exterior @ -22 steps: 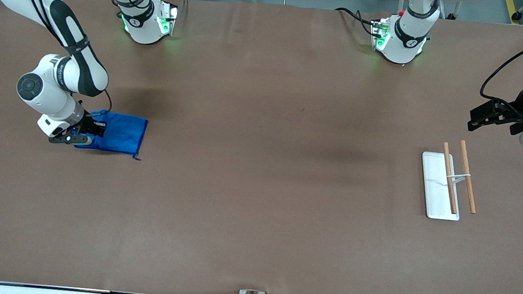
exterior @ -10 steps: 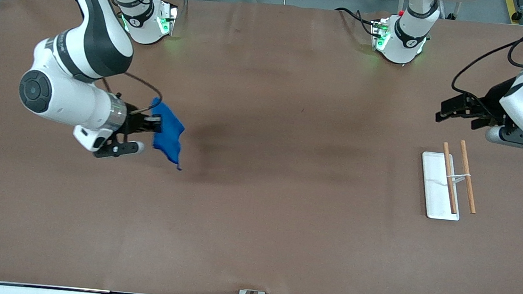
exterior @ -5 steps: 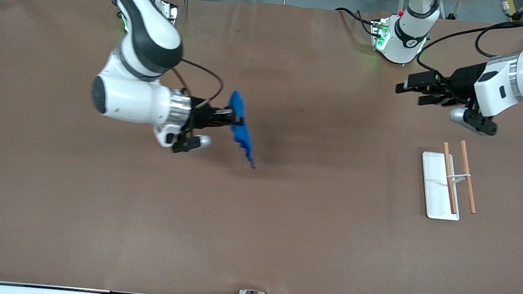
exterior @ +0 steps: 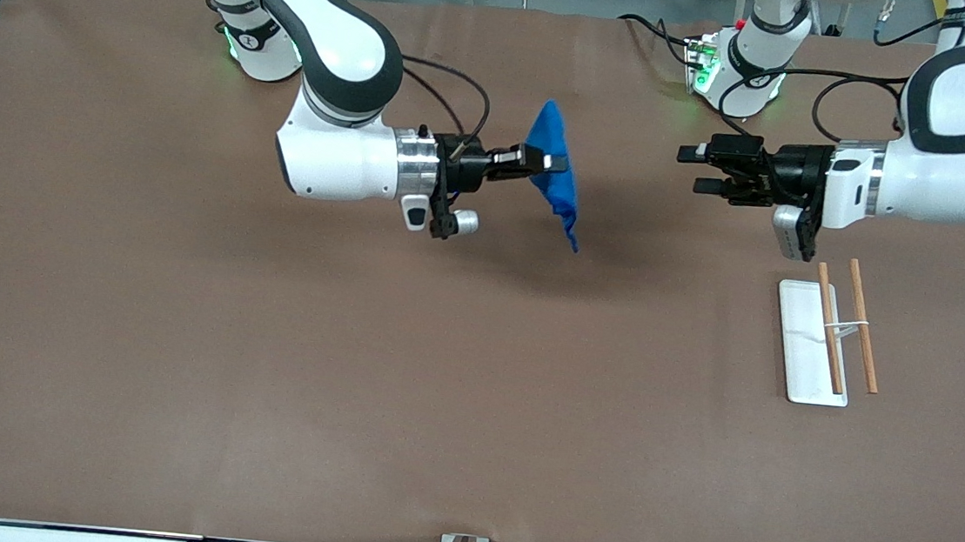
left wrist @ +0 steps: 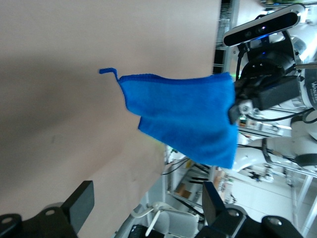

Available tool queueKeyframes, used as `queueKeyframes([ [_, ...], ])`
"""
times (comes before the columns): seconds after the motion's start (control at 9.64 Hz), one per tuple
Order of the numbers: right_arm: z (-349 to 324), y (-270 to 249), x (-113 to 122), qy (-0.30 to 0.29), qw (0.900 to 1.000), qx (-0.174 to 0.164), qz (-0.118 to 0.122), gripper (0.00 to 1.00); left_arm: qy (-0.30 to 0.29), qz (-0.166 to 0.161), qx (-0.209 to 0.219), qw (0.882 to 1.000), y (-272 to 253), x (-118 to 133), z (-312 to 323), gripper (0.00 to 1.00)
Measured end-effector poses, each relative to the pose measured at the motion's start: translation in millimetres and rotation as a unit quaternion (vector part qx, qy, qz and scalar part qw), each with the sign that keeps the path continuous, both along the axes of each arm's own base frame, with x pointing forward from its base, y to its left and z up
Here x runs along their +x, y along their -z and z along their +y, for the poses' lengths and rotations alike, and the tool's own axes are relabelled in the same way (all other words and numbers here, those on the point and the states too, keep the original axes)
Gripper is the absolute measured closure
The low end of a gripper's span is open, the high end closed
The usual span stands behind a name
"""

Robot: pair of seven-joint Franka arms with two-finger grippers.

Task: Right arm passes towel to left arm to hang
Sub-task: 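Lift the towel with the right gripper while the left gripper approaches, then grasp the hanging towel with the left gripper beside the right gripper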

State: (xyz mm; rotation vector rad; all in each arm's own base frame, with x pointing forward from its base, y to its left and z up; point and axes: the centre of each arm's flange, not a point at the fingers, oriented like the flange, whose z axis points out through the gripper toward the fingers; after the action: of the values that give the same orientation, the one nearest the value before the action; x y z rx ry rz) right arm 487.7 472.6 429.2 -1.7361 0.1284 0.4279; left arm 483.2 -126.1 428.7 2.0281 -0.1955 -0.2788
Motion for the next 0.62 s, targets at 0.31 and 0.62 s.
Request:
queueKeyframes([
  [0.31, 15, -8, -9, 0.035, 0.996, 0.077, 0.017, 0.96, -0.016, -0.015, -0.092, 0.996, 52, -19, -1, 0.07],
  [0.62, 26, -31, -11, 0.047, 0.991, 0.116, 0.036, 0.96, -0.077, -0.058, -0.187, 0.978, 97, -48, 3, 0.11],
])
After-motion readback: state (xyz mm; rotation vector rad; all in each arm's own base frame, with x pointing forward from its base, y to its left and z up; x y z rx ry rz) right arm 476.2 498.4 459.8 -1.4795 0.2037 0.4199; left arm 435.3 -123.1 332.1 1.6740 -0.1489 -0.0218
